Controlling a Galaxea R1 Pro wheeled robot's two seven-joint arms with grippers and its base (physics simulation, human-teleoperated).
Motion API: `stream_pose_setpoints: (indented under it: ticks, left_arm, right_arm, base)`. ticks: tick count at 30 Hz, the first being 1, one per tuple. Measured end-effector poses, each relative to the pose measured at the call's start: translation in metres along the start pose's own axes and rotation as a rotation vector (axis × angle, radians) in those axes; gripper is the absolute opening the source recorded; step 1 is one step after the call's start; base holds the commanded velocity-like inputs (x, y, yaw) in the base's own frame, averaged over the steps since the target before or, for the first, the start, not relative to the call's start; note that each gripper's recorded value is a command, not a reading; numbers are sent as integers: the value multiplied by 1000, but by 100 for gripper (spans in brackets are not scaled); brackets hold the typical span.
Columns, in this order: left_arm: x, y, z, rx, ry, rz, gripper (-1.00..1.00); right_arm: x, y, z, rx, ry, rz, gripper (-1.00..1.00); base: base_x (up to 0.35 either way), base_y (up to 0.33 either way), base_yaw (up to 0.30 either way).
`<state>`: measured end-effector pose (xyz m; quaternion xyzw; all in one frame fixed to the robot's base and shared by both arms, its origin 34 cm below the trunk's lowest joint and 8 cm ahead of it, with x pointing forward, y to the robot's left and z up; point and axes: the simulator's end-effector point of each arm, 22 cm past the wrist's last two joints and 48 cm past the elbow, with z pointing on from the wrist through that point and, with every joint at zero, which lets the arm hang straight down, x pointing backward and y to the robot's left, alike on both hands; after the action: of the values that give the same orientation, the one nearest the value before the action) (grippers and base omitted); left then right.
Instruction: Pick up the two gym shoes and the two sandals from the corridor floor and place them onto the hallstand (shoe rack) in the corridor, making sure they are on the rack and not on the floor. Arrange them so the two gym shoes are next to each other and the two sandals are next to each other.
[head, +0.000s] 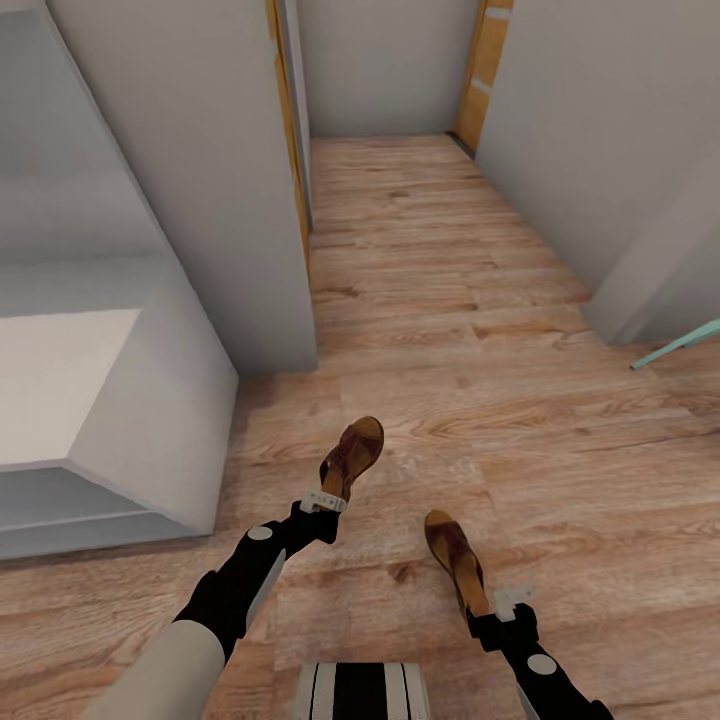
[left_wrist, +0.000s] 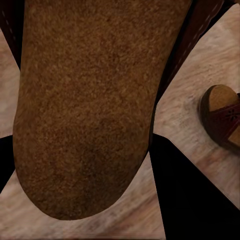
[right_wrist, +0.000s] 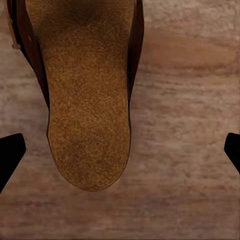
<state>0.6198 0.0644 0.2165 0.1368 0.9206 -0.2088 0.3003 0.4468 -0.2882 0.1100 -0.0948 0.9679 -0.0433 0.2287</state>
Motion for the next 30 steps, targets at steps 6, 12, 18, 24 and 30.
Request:
stream_pose_setpoints:
  ticks: [6,12,18,24,30]
  left_arm:
    - [3,0,1,1,4,-2,-100]
    - [18,2,8,4,27,-14,-100]
    - [35,2,16,9,54,-29,-100]
    - [54,4,23,13,83,-44,-100]
    - [59,4,25,14,89,-50,-100]
  right_arm:
    - [2,0,1,0,3,1,100]
    - [15,3,5,-4,28,1,100]
    - [31,6,9,-10,58,1,100]
    - [48,9,13,-16,91,1,100]
    - [52,11,14,-18,97,-1,100]
  base:
    - [0,0,65]
    - [0,0,8]
    - [0,0,1]
    - [0,0,0]
    - [0,0,0]
